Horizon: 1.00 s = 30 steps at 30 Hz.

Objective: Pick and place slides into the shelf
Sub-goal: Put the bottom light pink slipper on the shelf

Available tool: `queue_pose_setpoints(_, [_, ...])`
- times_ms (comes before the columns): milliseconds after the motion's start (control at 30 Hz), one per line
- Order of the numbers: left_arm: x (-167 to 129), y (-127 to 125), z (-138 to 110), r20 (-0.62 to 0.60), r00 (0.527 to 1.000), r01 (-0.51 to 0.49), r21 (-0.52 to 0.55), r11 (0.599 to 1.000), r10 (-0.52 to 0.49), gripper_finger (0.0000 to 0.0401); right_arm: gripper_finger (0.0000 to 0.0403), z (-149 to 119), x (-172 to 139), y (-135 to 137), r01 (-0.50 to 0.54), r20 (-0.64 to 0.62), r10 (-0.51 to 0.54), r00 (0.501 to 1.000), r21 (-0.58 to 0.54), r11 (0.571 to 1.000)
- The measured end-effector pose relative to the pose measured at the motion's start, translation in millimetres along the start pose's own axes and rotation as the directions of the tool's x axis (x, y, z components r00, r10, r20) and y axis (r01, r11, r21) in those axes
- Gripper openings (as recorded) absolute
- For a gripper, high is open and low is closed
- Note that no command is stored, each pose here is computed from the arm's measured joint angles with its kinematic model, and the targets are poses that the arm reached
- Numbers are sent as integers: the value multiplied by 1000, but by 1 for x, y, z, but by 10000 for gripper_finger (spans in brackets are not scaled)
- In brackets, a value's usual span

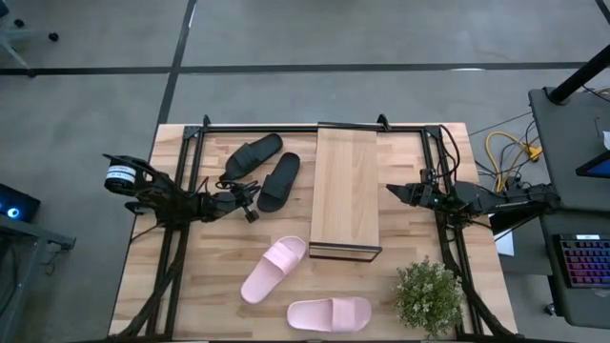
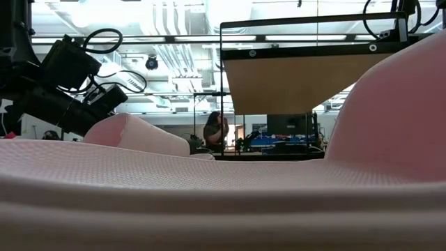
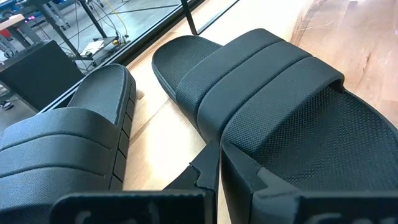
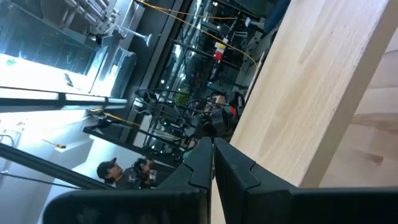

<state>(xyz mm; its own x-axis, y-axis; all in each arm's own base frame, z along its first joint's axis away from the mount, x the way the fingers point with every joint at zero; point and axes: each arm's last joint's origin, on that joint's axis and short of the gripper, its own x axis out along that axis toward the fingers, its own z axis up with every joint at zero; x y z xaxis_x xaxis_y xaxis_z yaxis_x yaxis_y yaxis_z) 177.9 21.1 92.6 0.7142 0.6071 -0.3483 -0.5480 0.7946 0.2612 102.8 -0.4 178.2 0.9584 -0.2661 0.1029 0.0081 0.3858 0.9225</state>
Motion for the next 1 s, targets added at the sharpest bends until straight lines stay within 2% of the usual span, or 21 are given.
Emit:
queue_pose_setpoints(400, [0, 0, 0, 1, 1000, 0, -2, 1000, 0, 0, 9, 0, 0, 0, 0, 0, 0, 1000, -15, 1000])
queue_pose_setpoints(467, [0, 0, 1, 3, 1000, 1, -45, 999, -1, 0, 9, 0, 0, 0, 1, 1, -1, 1000, -23, 1000])
queue_pose_setpoints(533, [0, 0, 1, 3, 1000, 2, -164, 986, -1, 0, 9, 0, 0, 0, 2, 0, -2, 1000, -24, 1000])
queue_pose_setpoints(600, [0, 0, 1, 3, 1000, 3, -334, 943, -2, 0, 9, 0, 0, 0, 6, -2, -6, 1000, -31, 999])
queue_pose_setpoints(633, [0, 0, 1, 3, 1000, 3, -424, 906, -2, 0, 9, 0, 0, -1, 7, -3, -7, 1000, -33, 999])
queue_pose_setpoints(700, [0, 0, 1, 3, 1000, 4, -588, 809, -2, 0, 9, 0, 0, -1, 8, -2, -8, 1000, -33, 999])
queue_pose_setpoints(800, [0, 0, 1, 4, 1000, 4, -729, 685, -2, 0, 9, 0, 0, -1, 7, -3, -7, 1000, -35, 999])
queue_pose_setpoints(867, [1, 0, 1, 4, 1000, 3, -749, 663, 0, 0, 9, 0, 0, -1, 8, -3, -8, 1000, -37, 999])
queue_pose_setpoints(1000, [1, 0, 1, 5, 1000, 4, -744, 668, -1, 0, 9, 0, 0, -1, 8, -3, -8, 1000, -37, 999])
